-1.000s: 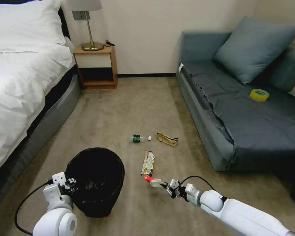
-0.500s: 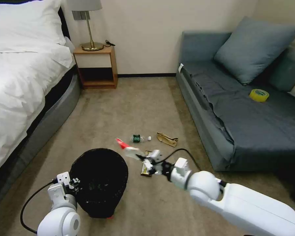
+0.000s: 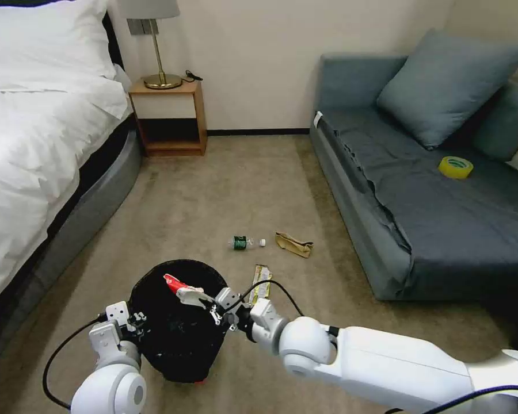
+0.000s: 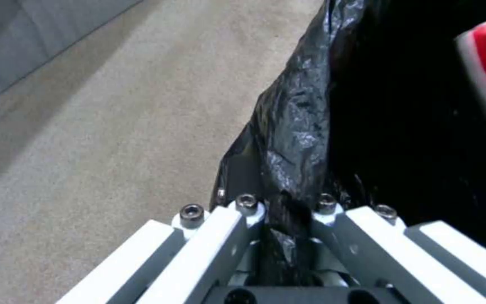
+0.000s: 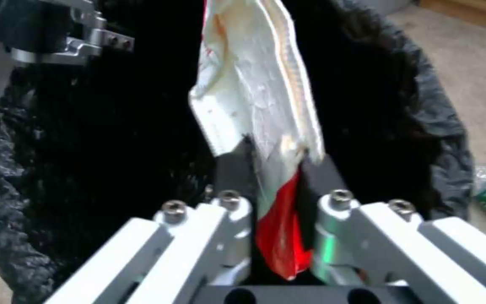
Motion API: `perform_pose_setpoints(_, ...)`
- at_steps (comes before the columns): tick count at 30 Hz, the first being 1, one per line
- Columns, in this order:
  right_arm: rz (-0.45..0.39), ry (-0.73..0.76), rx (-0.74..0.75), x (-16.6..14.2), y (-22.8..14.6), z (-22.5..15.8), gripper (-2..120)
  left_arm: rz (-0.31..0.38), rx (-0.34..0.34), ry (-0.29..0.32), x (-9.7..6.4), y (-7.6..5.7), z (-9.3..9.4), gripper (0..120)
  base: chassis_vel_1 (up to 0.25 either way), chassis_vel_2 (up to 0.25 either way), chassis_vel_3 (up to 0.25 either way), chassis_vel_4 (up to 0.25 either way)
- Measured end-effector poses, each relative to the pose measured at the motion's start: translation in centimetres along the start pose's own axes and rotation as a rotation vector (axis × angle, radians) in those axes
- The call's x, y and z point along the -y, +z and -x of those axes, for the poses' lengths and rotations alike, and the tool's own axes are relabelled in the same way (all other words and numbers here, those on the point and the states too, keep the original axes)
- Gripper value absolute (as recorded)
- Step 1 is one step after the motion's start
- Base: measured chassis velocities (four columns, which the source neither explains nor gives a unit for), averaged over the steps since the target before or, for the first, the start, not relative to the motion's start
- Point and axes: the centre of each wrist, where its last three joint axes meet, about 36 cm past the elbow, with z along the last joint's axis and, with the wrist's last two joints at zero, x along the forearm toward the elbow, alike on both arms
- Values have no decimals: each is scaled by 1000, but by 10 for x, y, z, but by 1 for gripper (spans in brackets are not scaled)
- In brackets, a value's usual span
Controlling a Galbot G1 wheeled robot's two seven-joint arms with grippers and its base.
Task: Pick up the trash bin, then pick up the garbage on the floor and place it into the trash bin.
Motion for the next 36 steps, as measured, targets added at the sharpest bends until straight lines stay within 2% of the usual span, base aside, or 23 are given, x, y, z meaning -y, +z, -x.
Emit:
perform_pose_setpoints(3, 5, 0, 1, -3, 0, 1, 30, 0, 1, -1, 0, 0, 0, 2, 0, 0, 0, 0)
perform_pose_setpoints(5, 6, 1, 2, -3, 0, 1, 31, 0, 2, 0, 0, 0, 0, 2, 0, 0, 0, 0)
perform_pose_setpoints(7, 12, 9, 9, -2, -2, -3, 44, -1, 2, 2, 0, -1, 1, 2, 0, 0, 0, 0)
perform_pose_setpoints(9, 15, 16, 15, 0, -3, -5, 48, -1, 2, 3, 1, 0, 1, 2, 0, 0, 0, 0)
perform_pose_setpoints(11, 11, 51, 41, 7, -8, -11, 59, -2, 2, 5, 1, 0, 2, 2, 0, 0, 0, 0)
perform_pose_setpoints(13, 8, 120, 109, 28, -21, -23, 68, -2, 4, 4, 1, -1, 2, 2, 0, 0, 0, 0)
perform_pose_setpoints(14, 8, 120, 109, 28, -21, -23, 68, -2, 4, 4, 1, -1, 2, 2, 0, 0, 0, 0)
perform_pose_setpoints(18, 35, 269, 262, 66, -54, -67, 85, -5, 14, 6, -1, -2, 2, 2, 0, 0, 0, 0)
perform_pose_setpoints(19, 35, 269, 262, 66, -54, -67, 85, -5, 14, 6, -1, -2, 2, 2, 0, 0, 0, 0)
perform_pose_setpoints(22, 13, 395, 370, 77, -69, -120, 98, -9, 24, 5, -4, -4, 1, 2, 0, 0, 0, 0)
perform_pose_setpoints(23, 13, 395, 370, 77, -69, -120, 98, -9, 24, 5, -4, -4, 1, 2, 0, 0, 0, 0)
perform_pose_setpoints(26, -19, 566, 444, 77, -73, -160, 100, -14, 29, -2, -7, -5, 2, 2, 0, 0, 0, 0)
perform_pose_setpoints(32, 18, 831, 478, 58, -73, -209, 100, -18, 44, -18, -12, -7, 1, 2, 0, 0, 0, 0)
perform_pose_setpoints(36, 20, 928, 486, 46, -61, -219, 100, -18, 47, -21, -13, -7, 1, 2, 0, 0, 0, 0)
